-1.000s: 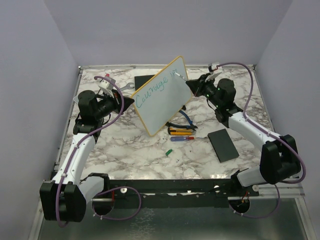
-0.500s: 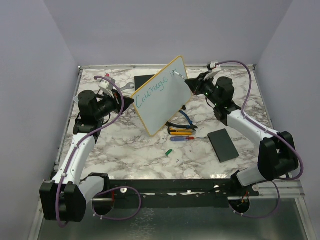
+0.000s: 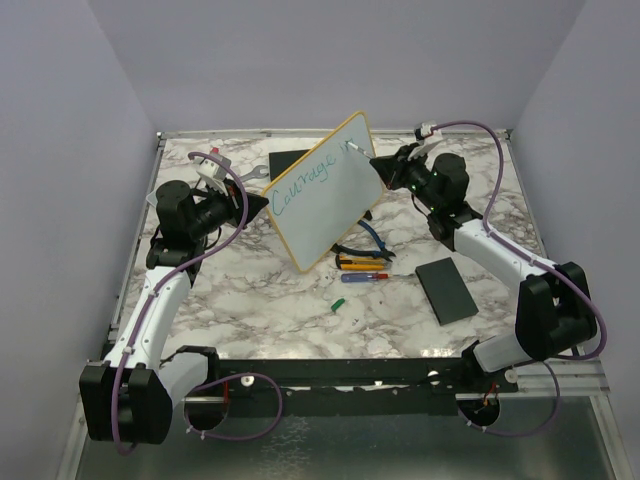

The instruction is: Write a sentence on the whiteboard

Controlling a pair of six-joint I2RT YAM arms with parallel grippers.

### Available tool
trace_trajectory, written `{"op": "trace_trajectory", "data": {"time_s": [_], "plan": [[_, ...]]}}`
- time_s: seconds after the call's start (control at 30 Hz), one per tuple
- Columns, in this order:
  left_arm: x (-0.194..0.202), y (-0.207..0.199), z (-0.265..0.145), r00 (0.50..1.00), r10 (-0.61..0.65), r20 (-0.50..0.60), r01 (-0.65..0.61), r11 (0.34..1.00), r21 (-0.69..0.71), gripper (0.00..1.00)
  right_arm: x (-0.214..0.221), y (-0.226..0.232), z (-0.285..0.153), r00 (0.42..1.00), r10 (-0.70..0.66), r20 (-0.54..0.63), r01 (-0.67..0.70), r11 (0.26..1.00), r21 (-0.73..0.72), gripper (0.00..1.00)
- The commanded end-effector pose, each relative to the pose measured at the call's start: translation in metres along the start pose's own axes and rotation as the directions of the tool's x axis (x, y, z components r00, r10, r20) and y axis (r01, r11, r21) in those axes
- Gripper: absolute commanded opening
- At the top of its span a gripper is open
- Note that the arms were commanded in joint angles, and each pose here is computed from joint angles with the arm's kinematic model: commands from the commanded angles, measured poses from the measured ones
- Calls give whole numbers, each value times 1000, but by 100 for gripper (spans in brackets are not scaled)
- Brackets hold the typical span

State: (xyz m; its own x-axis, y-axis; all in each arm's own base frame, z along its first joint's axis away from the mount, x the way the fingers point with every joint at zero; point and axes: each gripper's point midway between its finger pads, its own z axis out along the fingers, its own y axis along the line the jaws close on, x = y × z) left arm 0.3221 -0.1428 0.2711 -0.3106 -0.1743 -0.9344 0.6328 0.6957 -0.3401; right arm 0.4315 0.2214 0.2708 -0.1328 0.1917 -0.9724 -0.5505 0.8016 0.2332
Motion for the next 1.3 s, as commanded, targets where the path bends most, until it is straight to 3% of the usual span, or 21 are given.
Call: {"op": "trace_trajectory", "data": {"time_s": [0.0, 0.8, 1.27], "plan": [[-7, -3, -3, 998, 47, 32, -47, 999, 4, 0, -5, 9, 5, 1000, -9, 14, 9, 999, -43, 1], [-8, -4, -3, 998, 47, 34, -48, 999, 6, 0, 21, 3, -3, 999, 12, -31, -12, 1000, 5, 1], [-9, -2, -3, 998, 46, 38, -45, 999, -6, 0, -7, 18, -23, 999, -6, 45, 7, 999, -37, 1]]}}
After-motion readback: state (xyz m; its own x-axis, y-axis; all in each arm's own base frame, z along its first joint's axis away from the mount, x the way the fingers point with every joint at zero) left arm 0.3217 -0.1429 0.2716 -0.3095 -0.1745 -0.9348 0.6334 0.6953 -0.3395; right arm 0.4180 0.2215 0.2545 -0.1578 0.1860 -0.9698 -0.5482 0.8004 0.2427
